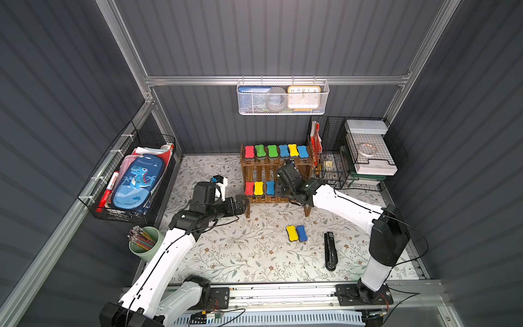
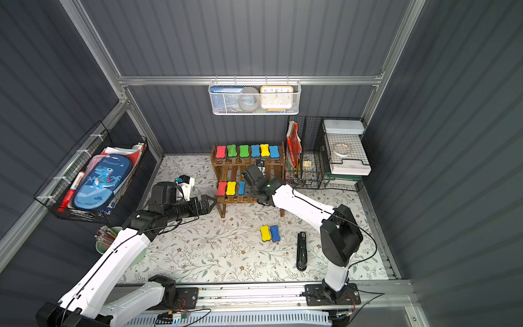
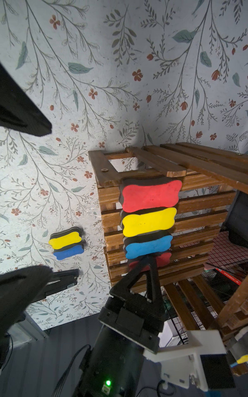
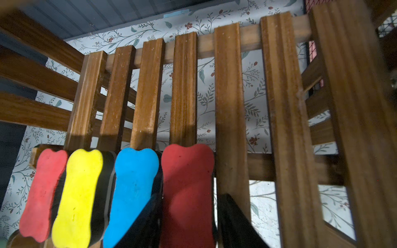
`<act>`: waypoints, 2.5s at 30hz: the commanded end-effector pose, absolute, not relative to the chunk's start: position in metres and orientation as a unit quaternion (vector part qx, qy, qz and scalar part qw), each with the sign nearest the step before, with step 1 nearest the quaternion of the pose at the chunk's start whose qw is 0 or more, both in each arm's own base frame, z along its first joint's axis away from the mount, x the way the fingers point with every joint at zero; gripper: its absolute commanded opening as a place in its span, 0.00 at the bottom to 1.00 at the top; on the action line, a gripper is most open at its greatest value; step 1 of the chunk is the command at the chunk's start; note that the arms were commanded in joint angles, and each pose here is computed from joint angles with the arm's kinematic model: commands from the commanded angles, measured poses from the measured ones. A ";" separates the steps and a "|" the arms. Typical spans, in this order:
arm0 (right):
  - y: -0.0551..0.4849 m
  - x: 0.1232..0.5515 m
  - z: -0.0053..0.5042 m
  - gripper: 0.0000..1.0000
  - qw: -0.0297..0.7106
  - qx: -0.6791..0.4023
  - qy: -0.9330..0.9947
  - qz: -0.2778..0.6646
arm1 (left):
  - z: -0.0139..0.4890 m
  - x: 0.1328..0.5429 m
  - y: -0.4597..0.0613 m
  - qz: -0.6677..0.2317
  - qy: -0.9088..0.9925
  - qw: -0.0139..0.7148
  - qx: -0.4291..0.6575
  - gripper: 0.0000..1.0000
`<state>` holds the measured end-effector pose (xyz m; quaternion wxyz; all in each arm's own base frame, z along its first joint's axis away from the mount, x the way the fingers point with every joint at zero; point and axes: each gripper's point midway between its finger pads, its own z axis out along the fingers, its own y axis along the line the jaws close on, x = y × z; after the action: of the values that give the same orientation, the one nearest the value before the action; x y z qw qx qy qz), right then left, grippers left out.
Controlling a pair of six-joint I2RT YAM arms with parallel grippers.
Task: Remove the whiteboard erasers from the shelf
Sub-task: Pick up the whiteboard eraser from the shelf, then place the whiteboard eraser at the center of the board.
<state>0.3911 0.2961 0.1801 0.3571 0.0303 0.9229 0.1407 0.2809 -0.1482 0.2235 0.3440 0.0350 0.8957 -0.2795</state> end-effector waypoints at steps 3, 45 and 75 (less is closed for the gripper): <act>0.298 0.395 0.175 0.47 0.351 0.036 0.925 0.140 | 0.218 0.272 -0.148 -0.279 0.899 0.334 0.046 0.99; 0.307 0.239 0.079 0.36 0.225 0.013 0.961 0.158 | 0.227 0.253 -0.138 -0.284 0.890 0.356 0.028 0.99; 0.295 0.252 0.043 0.52 0.225 0.023 0.971 0.077 | 0.222 0.249 -0.137 -0.283 0.891 0.353 0.029 0.99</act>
<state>0.2472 0.2962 0.0359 0.2153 0.0223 0.9727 0.0836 0.2536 -0.1372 0.2279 0.3618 0.0274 0.8878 -0.2831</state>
